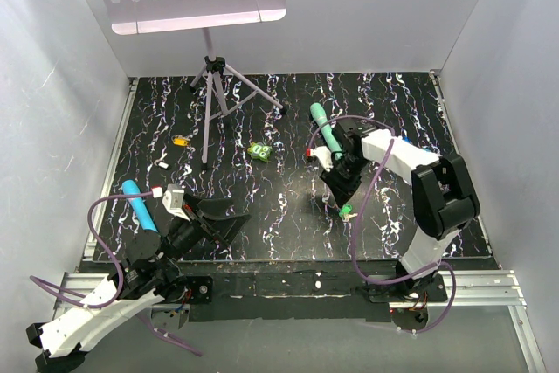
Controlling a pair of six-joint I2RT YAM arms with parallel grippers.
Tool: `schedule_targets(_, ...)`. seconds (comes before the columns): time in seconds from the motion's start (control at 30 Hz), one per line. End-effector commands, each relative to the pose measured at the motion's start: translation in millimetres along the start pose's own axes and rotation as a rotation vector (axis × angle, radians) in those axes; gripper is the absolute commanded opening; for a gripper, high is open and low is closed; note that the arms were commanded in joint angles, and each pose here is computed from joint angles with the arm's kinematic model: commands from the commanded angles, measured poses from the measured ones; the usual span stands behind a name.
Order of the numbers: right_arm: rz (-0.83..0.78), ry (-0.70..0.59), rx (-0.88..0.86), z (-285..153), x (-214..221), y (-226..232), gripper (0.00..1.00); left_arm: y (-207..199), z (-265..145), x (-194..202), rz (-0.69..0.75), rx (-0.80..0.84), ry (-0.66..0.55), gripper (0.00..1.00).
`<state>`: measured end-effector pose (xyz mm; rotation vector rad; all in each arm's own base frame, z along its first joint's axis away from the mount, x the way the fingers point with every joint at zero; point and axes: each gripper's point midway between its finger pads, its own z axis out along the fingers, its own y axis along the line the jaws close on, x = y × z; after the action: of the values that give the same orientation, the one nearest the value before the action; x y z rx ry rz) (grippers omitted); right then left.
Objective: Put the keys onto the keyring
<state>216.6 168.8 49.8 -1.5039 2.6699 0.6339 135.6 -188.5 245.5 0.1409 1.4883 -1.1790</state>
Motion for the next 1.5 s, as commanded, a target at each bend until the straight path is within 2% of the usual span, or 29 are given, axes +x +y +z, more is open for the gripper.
schedule_targets(0.0, -0.021, -0.076, 0.015, -26.6, -14.7, 6.6, 0.30, -2.9, -0.9, -5.5, 0.002, 0.008, -0.013, 0.97)
schedule_targets(0.17, -0.006, -0.160, 0.006, -48.6, -19.4, 10.7, 0.30, -2.8, 0.0, -6.4, -0.001, 0.000, -0.011, 0.98)
schedule_targets(0.43, 0.076, -0.439, -0.038, -112.3, -23.1, 13.3, 0.30, 1.0, 7.2, -20.5, 0.083, -0.088, 0.029, 0.98)
schedule_targets(0.6, 0.160, -0.574, 0.013, -143.4, -13.8, -5.7, 0.31, 17.7, 18.6, -12.6, 0.209, -0.237, 0.210, 0.98)
schedule_targets(0.77, 0.256, -0.688, 0.009, -173.5, -2.9, -22.8, 0.31, 24.0, 31.4, -11.1, 0.263, -0.283, 0.374, 0.98)
schedule_targets(0.9, 0.297, -0.731, -0.035, -193.3, 2.8, -23.7, 0.31, 28.9, 30.1, -23.3, 0.258, -0.280, 0.361, 0.98)
schedule_targets(0.97, 0.299, -0.745, -0.014, -199.4, 6.7, -27.9, 0.31, 35.5, 27.0, -21.1, 0.249, -0.283, 0.393, 0.98)
schedule_targets(1.1, 0.307, -0.738, 0.038, -199.5, 16.4, -37.7, 0.31, 55.4, 24.1, -13.5, 0.185, -0.302, 0.450, 0.98)
schedule_targets(1.27, 0.310, -0.726, 0.082, -194.3, 22.6, -47.6, 0.31, 75.2, 25.8, -23.8, 0.103, -0.315, 0.448, 0.98)
schedule_targets(1.47, 0.293, -0.749, 0.124, -201.6, 16.7, -64.1, 0.31, 90.0, 26.0, -22.4, 0.142, -0.333, 0.451, 0.98)
